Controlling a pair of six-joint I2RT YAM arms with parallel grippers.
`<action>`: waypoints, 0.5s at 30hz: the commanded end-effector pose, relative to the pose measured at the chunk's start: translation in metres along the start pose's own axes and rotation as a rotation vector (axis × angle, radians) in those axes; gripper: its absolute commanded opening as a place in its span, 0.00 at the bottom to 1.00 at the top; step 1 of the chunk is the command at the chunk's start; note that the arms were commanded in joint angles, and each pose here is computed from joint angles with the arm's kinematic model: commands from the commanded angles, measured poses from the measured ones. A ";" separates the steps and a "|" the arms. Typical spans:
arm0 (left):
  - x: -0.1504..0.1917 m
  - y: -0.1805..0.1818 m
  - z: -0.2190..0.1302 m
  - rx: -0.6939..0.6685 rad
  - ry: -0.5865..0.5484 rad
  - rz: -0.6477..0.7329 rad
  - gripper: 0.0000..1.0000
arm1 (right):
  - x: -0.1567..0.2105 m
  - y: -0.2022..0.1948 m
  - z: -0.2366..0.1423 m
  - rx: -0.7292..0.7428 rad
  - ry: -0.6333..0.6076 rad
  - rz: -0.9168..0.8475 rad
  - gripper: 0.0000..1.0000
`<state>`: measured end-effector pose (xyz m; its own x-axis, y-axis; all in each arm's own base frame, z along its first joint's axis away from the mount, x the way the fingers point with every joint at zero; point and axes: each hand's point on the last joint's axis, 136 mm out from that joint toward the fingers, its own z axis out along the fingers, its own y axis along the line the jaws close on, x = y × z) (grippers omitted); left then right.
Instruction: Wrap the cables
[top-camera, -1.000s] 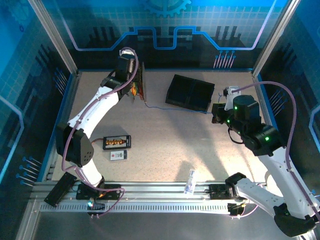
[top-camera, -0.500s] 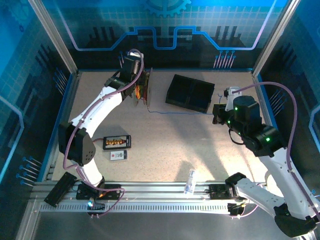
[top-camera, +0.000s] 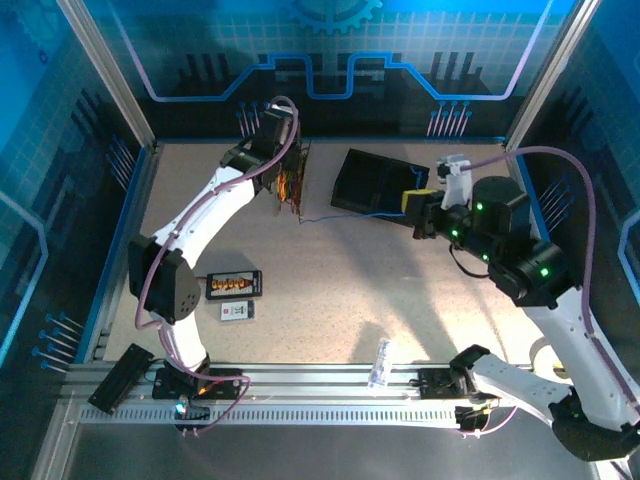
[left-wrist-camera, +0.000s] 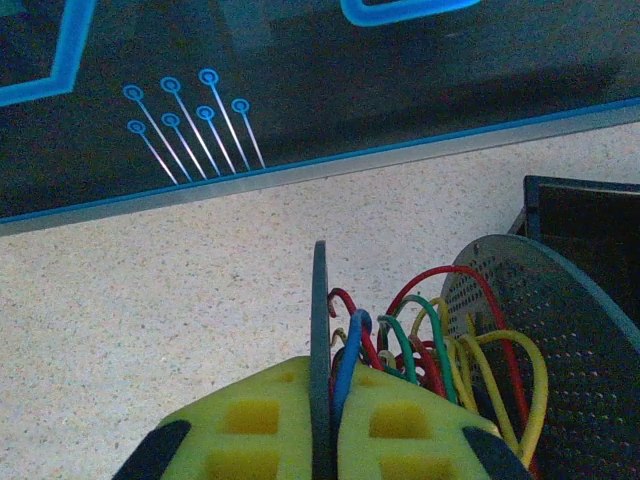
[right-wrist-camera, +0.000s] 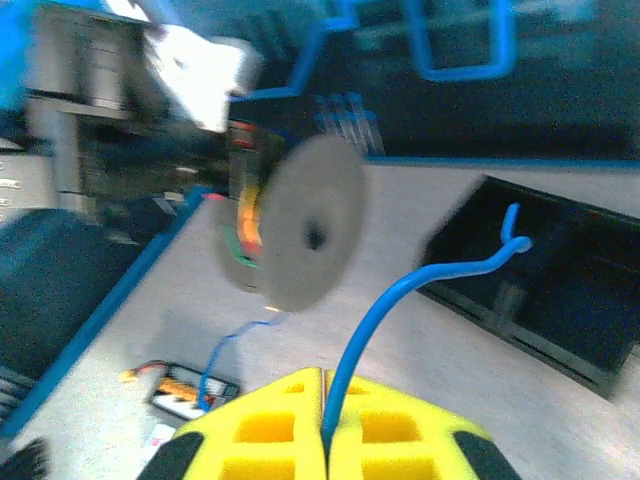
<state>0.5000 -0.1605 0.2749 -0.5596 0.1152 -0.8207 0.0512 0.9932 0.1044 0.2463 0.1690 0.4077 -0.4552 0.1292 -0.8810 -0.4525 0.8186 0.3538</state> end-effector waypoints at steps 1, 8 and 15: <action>-0.026 -0.004 -0.014 -0.026 -0.066 -0.026 0.00 | -0.039 0.056 -0.003 -0.196 -0.100 -0.029 0.00; -0.015 -0.028 -0.013 -0.014 -0.073 0.041 0.00 | -0.083 0.068 -0.001 -0.128 -0.198 -0.104 0.00; 0.010 -0.056 -0.020 0.036 -0.118 0.136 0.00 | -0.147 0.040 -0.023 0.121 -0.346 -0.216 0.00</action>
<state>0.4797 -0.2114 0.2371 -0.5611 0.2247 -0.7967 0.1483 0.9742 0.1704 0.2744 0.2058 0.5057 -0.2391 0.0906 -0.9668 -0.5112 0.8348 0.2047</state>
